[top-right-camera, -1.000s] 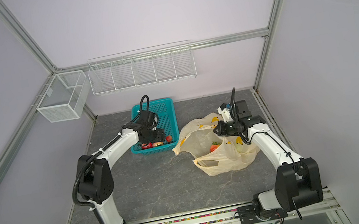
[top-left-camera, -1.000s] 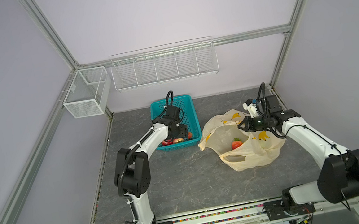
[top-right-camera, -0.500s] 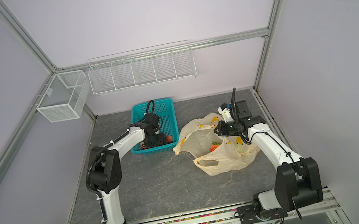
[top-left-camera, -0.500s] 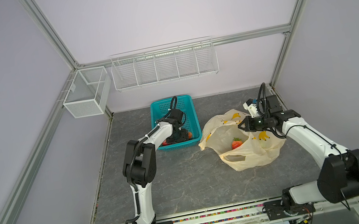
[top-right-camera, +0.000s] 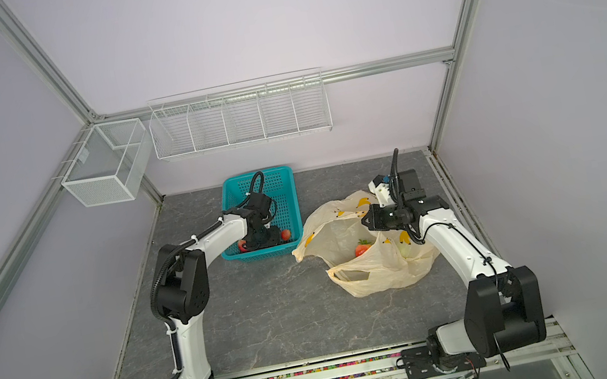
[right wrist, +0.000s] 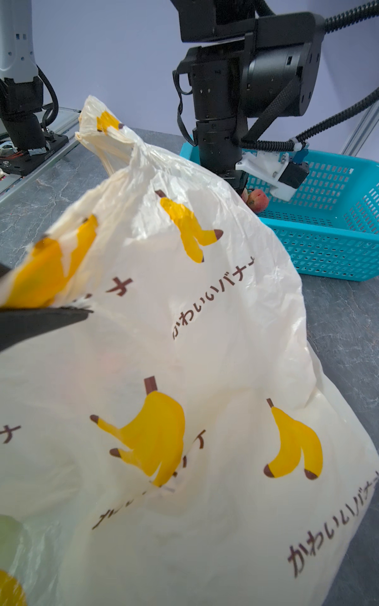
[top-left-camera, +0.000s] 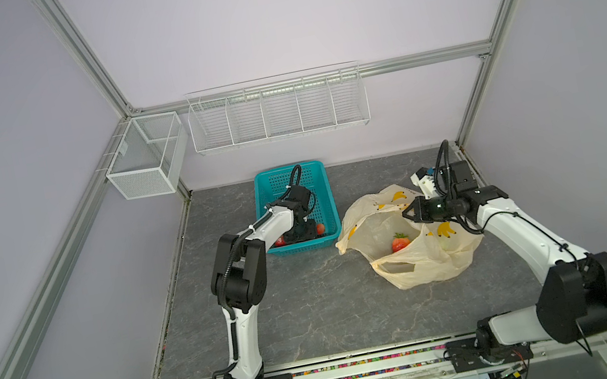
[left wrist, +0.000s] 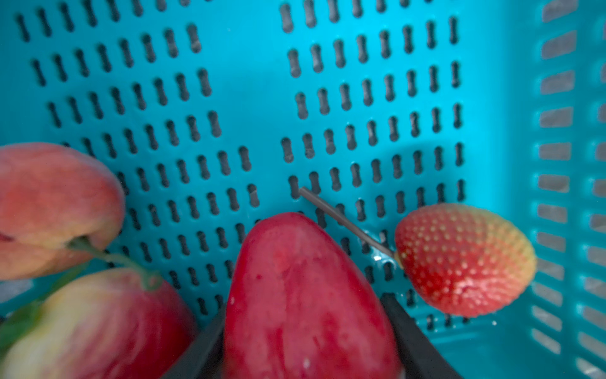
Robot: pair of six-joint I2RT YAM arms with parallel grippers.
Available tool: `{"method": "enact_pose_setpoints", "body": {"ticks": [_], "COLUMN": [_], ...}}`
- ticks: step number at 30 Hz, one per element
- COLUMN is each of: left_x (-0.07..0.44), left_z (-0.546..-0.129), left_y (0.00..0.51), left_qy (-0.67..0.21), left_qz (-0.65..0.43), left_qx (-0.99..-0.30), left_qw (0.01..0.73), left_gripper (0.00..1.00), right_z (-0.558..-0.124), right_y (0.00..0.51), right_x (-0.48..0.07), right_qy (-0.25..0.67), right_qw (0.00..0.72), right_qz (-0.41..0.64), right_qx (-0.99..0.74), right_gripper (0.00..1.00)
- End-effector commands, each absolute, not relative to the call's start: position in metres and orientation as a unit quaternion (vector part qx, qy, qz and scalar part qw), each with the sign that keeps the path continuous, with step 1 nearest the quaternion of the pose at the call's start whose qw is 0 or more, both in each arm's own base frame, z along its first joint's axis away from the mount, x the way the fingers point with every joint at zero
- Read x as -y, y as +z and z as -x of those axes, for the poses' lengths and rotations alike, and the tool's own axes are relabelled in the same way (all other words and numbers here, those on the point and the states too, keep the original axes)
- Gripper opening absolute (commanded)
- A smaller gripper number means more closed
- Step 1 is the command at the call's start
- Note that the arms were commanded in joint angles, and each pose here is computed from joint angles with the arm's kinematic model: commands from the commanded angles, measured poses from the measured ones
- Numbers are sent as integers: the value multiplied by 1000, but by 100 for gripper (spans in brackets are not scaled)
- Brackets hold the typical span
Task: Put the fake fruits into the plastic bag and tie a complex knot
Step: 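Close the left gripper on the large red strawberry and lift it, then carry the red strawberry into the bag held open by the right gripper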
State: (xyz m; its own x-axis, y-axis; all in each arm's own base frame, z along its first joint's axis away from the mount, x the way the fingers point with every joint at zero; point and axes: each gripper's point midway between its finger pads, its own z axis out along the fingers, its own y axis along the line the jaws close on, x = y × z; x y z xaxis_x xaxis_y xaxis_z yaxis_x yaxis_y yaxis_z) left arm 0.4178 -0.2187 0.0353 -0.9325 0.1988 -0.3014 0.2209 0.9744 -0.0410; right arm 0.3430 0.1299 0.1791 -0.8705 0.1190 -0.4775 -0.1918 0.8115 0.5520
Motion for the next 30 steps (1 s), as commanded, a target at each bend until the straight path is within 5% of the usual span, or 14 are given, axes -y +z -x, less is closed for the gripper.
{"method": "enact_pose_setpoints", "body": {"ticks": [1, 10, 20, 24, 30], "left_x": [225, 228, 321, 371, 402], "left_z": [-427, -385, -239, -200, -229], "left_y": [70, 166, 289, 283, 231], "left_qy": [-56, -78, -287, -325, -246], "left_qz": [-102, -114, -278, -361, -390], "left_qx": [-975, -941, -789, -745, -781], "left_qw": [190, 307, 467, 457, 422], "left_gripper": [56, 54, 53, 54, 51], "right_z": [-340, -340, -342, -340, -336], "right_y": [177, 177, 174, 176, 180], "right_x": [-129, -128, -131, -130, -130], "right_qy": [307, 303, 311, 311, 310], "right_qw": [255, 255, 248, 248, 252], "right_qz": [30, 28, 26, 26, 30], "right_qx": [-917, -918, -917, -917, -916], "right_gripper": [7, 7, 7, 7, 7]}}
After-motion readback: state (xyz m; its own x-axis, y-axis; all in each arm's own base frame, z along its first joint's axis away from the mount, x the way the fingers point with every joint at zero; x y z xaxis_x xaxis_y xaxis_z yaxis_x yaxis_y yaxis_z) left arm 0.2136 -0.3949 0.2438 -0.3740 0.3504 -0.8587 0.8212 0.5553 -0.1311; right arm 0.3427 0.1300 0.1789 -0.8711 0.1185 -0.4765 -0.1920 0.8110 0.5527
